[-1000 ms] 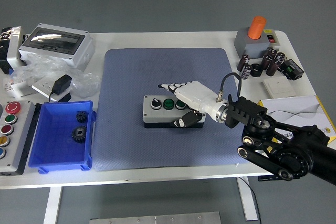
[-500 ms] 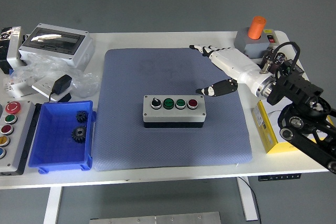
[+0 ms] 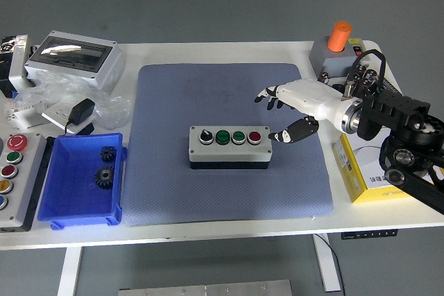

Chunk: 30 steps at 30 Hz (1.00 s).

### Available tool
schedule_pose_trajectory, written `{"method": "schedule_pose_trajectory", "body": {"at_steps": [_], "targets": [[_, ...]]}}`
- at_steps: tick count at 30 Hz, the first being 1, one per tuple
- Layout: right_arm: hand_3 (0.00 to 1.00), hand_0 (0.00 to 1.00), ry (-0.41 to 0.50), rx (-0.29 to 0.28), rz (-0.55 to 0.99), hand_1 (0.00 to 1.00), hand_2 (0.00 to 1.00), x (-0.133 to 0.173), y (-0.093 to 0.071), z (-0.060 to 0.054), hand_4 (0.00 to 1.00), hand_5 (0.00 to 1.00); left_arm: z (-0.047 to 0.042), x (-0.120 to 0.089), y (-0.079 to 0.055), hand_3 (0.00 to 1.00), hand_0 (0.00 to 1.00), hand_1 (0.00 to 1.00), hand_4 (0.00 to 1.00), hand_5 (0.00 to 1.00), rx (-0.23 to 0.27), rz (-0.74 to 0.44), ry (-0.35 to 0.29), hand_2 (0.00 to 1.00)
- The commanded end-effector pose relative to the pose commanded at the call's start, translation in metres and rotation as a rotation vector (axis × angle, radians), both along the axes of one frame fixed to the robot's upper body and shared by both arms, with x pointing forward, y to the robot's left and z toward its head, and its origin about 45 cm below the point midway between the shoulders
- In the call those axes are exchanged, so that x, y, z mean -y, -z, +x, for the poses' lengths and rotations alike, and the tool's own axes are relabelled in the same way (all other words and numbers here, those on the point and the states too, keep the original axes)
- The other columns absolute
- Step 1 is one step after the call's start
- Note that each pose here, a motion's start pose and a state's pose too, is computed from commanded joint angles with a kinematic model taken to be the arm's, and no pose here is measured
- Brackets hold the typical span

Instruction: Pick up the button,place it on the desk,press the button,press the button

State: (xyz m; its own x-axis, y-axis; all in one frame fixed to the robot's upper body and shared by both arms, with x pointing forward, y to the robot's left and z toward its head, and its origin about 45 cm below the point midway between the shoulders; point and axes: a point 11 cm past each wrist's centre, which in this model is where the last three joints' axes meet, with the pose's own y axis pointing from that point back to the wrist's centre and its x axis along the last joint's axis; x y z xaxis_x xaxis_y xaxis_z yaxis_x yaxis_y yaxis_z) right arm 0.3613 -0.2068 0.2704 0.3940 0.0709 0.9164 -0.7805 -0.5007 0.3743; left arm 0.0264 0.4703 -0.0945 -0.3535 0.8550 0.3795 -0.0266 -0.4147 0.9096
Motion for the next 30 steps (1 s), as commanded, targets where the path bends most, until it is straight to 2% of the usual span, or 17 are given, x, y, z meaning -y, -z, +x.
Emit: {"method": "schedule_pose_trajectory", "body": {"at_steps": [1, 2, 7, 8, 16, 27, 30], "targets": [[0.735, 0.266, -0.004, 0.005, -0.012, 0.395, 0.328, -0.001, 0.0, 0.0, 0.405, 0.102, -0.0001, 0.0, 0.0, 0.674, 0.629, 0.632, 0.631, 0.152, 0.0, 0.0, 0.0, 0.564], [0.729, 0.212, -0.007, 0.011, -0.025, 0.274, 0.245, -0.003, 0.0, 0.001, 0.28, 0.002, -0.0003, 0.0, 0.0, 0.673, 0.63, 0.632, 0.634, 0.154, -0.001, 0.0, 0.0, 0.564], [0.729, 0.212, -0.036, 0.007, -0.071, 0.274, 0.245, -0.016, 0.008, 0.0, 0.28, 0.002, 0.0004, 0.0, 0.0, 0.673, 0.63, 0.632, 0.634, 0.154, -0.001, -0.002, 0.004, 0.564], [0.73, 0.179, -0.045, 0.0, -0.076, 0.229, 0.212, -0.019, 0.011, -0.001, 0.248, 0.002, 0.0005, 0.0, 0.0, 0.674, 0.629, 0.632, 0.637, 0.154, -0.002, -0.003, 0.006, 0.565], [0.728, 0.163, -0.077, -0.056, -0.101, 0.215, 0.204, -0.033, 0.036, -0.01, 0.238, 0.002, 0.0003, 0.0, 0.0, 0.675, 0.629, 0.633, 0.64, 0.156, -0.004, -0.003, 0.007, 0.566], [0.726, 0.162, -0.066, -0.087, -0.122, 0.211, 0.199, -0.035, 0.054, -0.012, 0.227, 0.002, 0.0018, -0.001, 0.0, 0.674, 0.629, 0.633, 0.643, 0.163, 0.0, 0.003, 0.006, 0.566], [0.726, 0.162, -0.063, -0.081, -0.12, 0.211, 0.199, -0.035, 0.054, -0.012, 0.227, 0.002, 0.0016, -0.001, 0.0, 0.674, 0.629, 0.633, 0.643, 0.163, 0.0, 0.004, 0.006, 0.566]]}}
